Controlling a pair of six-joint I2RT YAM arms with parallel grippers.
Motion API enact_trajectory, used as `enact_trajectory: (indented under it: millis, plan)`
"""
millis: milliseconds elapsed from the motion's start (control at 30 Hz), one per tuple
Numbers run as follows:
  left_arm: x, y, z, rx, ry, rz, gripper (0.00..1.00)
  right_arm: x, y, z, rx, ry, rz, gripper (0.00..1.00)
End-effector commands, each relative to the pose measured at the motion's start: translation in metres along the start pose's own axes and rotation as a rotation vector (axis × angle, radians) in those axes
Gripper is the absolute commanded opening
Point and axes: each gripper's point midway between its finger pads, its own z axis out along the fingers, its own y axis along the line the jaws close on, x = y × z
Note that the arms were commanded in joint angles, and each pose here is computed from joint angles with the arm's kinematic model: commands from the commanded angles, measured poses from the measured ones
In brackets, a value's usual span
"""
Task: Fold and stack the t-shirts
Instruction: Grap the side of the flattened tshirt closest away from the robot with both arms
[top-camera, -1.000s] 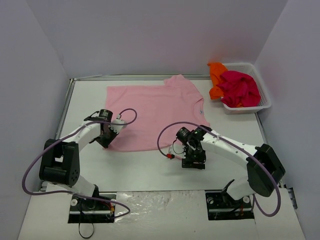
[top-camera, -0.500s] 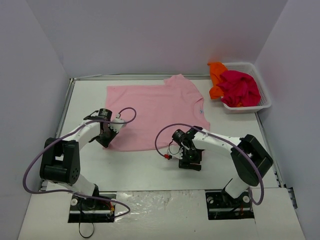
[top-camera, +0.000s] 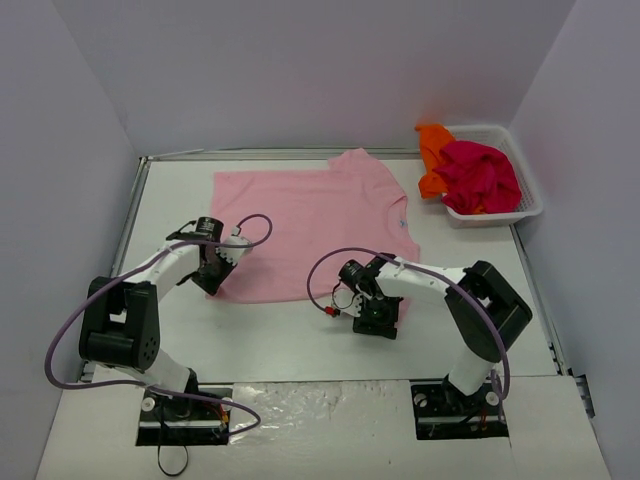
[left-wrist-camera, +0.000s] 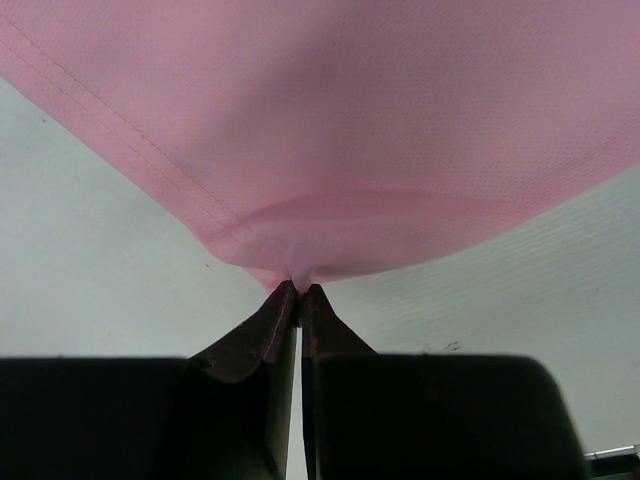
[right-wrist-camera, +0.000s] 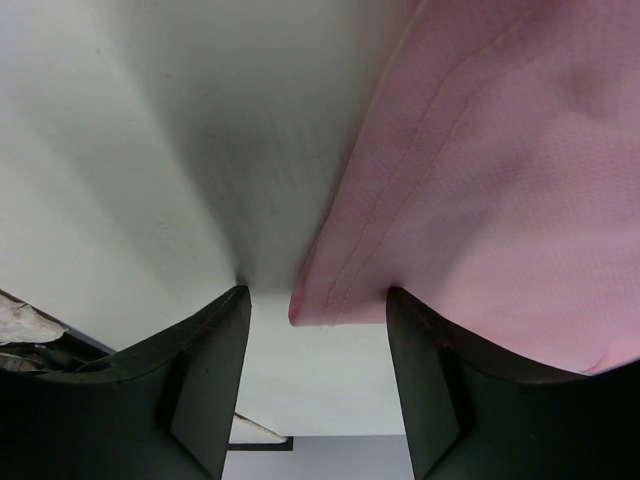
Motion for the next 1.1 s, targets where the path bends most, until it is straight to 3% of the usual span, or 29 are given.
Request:
enact_trajectory:
  millis: [0, 167, 500, 1067]
  plan:
    - [-0.007, 0.003, -0.012, -0.01, -0.038, -0.019, 0.02, 0.004, 0.001, -0.002, -0.001, 0.046, 0.008, 0.52]
    - [-0.008, 0.003, -0.013, -0.012, -0.044, -0.015, 0.02, 0.006, 0.001, 0.004, -0.001, 0.062, 0.019, 0.47]
    - [-0.008, 0.003, -0.015, -0.015, -0.051, -0.012, 0.02, 0.008, -0.007, 0.007, 0.041, 0.088, 0.046, 0.14]
    - [-0.011, 0.004, -0.046, -0.038, -0.099, 0.04, 0.03, 0.009, -0.014, -0.056, 0.122, -0.006, 0.085, 0.04]
